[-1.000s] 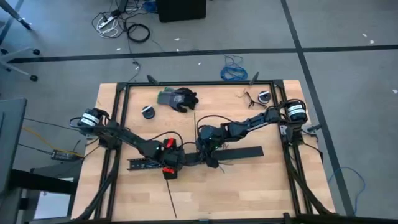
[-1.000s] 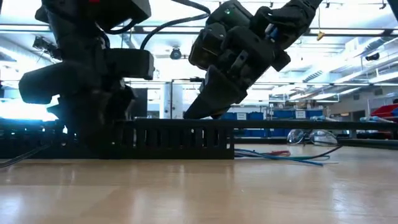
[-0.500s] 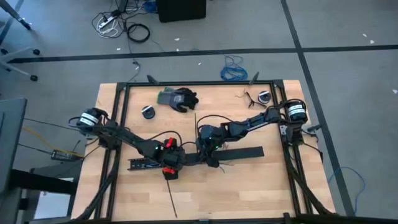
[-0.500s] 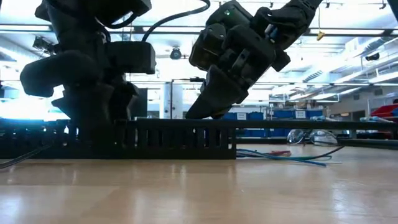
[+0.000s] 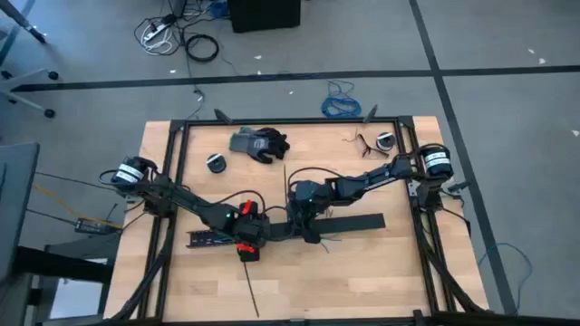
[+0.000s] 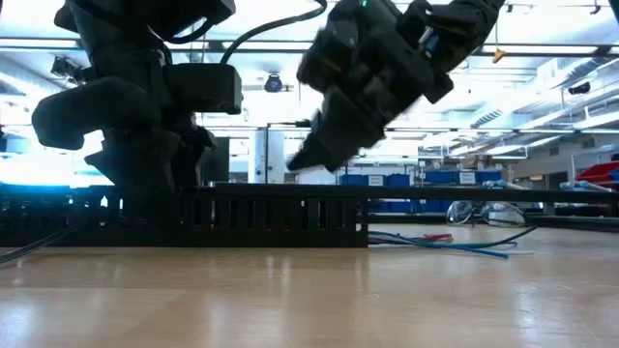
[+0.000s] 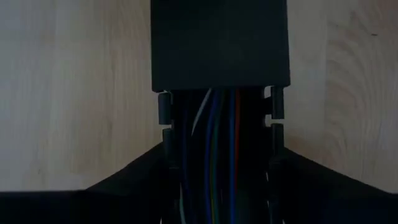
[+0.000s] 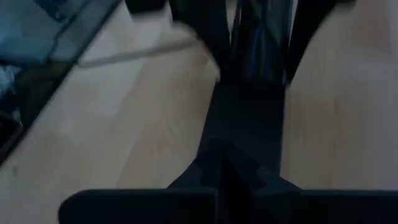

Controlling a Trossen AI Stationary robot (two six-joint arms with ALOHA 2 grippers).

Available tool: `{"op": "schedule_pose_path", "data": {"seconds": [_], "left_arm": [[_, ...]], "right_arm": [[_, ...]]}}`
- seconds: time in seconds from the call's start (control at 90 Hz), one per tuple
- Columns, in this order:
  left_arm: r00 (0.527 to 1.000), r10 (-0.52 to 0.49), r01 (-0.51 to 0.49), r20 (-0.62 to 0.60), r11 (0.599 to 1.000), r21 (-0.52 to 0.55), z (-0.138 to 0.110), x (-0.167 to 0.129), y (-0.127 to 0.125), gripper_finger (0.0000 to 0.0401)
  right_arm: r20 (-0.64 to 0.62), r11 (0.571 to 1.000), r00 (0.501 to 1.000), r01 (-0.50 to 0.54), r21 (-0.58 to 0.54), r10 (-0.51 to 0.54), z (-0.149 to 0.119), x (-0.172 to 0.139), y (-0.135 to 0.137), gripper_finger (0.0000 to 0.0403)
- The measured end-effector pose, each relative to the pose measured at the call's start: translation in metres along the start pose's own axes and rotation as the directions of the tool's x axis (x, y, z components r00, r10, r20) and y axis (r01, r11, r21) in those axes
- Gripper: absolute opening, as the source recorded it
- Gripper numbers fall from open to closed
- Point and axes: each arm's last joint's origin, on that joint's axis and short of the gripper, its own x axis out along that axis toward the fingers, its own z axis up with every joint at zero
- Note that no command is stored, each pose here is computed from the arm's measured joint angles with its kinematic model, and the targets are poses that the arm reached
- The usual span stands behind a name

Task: Ziptie cables
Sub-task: Close the black cable duct

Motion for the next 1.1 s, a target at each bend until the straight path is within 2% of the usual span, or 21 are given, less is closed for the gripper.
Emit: {"op": "schedule_pose_path", "data": {"seconds": [0.067, 0.189, 0.322, 0.644, 0.8, 1.1], "left_arm": [[1.0, 0.002, -0.002, 0.001, 1.0, 0.0, 0.0, 0.0, 0.0, 0.0234], [1.0, 0.003, -0.003, 0.001, 1.0, -0.003, 0.0, 0.0, 0.0, 0.0234], [1.0, 0.002, -0.002, 0.004, 1.0, -0.003, 0.0, 0.0, 0.0, 0.0234], [1.0, -0.001, 0.001, 0.016, 1.0, -0.003, 0.001, 0.0, 0.0, 0.0234], [1.0, 0.002, -0.002, 0.019, 1.0, -0.003, 0.001, 0.0, 0.0, 0.0234], [1.0, 0.025, -0.024, 0.014, 1.0, -0.004, 0.001, 0.0, 0.001, 0.0244]], "right_arm": [[-0.007, 1.0, 1.0, 0.0, 0.002, 0.0, 0.001, -0.001, 0.0, 0.0], [-0.13, 0.999, 0.991, 0.027, 0.037, -0.022, -0.013, 0.0, 0.002, 0.0], [-0.158, 0.998, 0.987, 0.048, 0.039, -0.041, -0.021, 0.004, 0.002, 0.0], [-0.105, 0.999, 0.994, 0.024, 0.048, -0.019, -0.022, 0.015, -0.008, 0.0], [-0.123, 0.998, 0.992, -0.003, 0.06, 0.011, -0.025, 0.028, -0.013, 0.0], [-0.153, 0.997, 0.988, -0.002, 0.076, 0.014, -0.026, 0.027, -0.013, 0.0]]}}
